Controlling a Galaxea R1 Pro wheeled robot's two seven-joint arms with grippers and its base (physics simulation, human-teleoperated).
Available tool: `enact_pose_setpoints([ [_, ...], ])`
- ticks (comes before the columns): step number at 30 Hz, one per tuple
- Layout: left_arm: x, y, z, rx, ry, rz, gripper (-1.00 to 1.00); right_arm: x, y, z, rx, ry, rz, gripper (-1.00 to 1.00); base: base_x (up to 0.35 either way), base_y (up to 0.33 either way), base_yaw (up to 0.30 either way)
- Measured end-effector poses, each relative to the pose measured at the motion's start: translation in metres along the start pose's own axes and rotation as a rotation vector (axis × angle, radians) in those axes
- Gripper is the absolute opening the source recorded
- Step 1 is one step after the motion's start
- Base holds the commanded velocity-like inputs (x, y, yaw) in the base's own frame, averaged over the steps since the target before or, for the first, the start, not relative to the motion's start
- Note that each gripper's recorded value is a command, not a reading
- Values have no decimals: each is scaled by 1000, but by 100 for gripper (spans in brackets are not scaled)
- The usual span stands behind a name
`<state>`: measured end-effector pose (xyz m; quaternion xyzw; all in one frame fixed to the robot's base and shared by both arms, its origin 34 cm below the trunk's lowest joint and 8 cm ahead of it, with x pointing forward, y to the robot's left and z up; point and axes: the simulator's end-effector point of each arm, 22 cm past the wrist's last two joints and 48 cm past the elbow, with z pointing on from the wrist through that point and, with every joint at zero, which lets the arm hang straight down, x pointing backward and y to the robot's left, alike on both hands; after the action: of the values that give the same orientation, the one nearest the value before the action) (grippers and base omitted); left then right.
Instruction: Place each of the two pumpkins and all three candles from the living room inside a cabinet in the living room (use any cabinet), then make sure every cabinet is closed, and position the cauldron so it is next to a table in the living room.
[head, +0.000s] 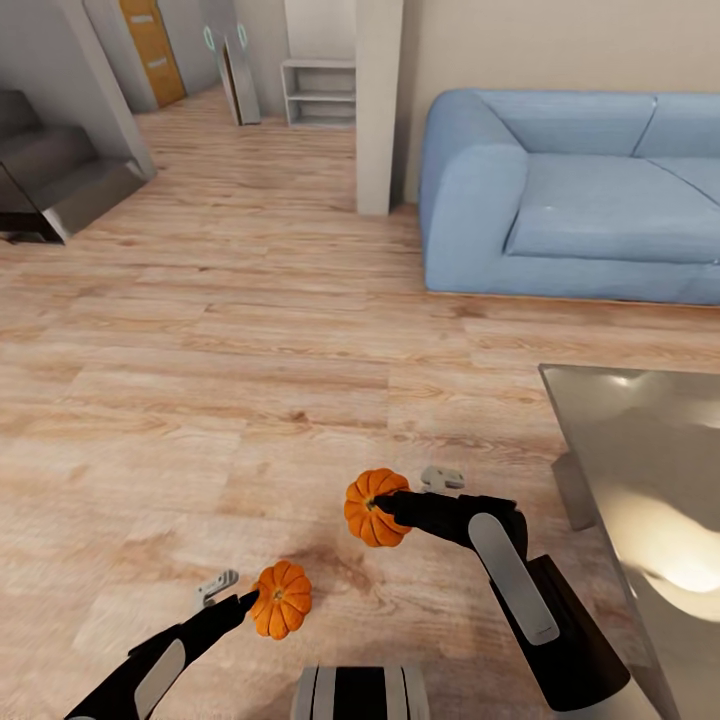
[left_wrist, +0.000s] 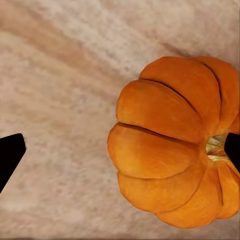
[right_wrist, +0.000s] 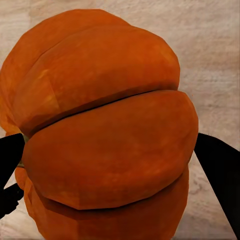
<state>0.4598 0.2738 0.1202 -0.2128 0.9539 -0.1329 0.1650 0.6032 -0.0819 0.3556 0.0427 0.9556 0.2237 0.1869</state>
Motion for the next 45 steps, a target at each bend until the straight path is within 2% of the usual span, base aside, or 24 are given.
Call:
enact_pose_setpoints([
  [11,22,5,11,-5,41,-6,100,15,-10,18,6,41,18,-100,0,0,0],
  [17,28,-14,16,30,53,-3,100,17,-12,21,7,47,23,-100,0,0,0],
  [27,28,-19,16,40,53,-2,100,18,-12,21,7,47,22,-100,0,0,0],
  [31,29,-19,20,41,55,-3,100,24,-16,27,10,63,28,-100,0,0,0],
  [34,25,-20,20,45,48,-2,100,24,-16,27,9,62,28,-100,0,0,0],
  [39,-4,-32,18,72,-9,5,100,24,-16,27,9,62,28,-100,0,0,0],
  [45,-9,-35,19,79,-19,6,100,25,-16,28,7,68,31,-100,0,0,0],
])
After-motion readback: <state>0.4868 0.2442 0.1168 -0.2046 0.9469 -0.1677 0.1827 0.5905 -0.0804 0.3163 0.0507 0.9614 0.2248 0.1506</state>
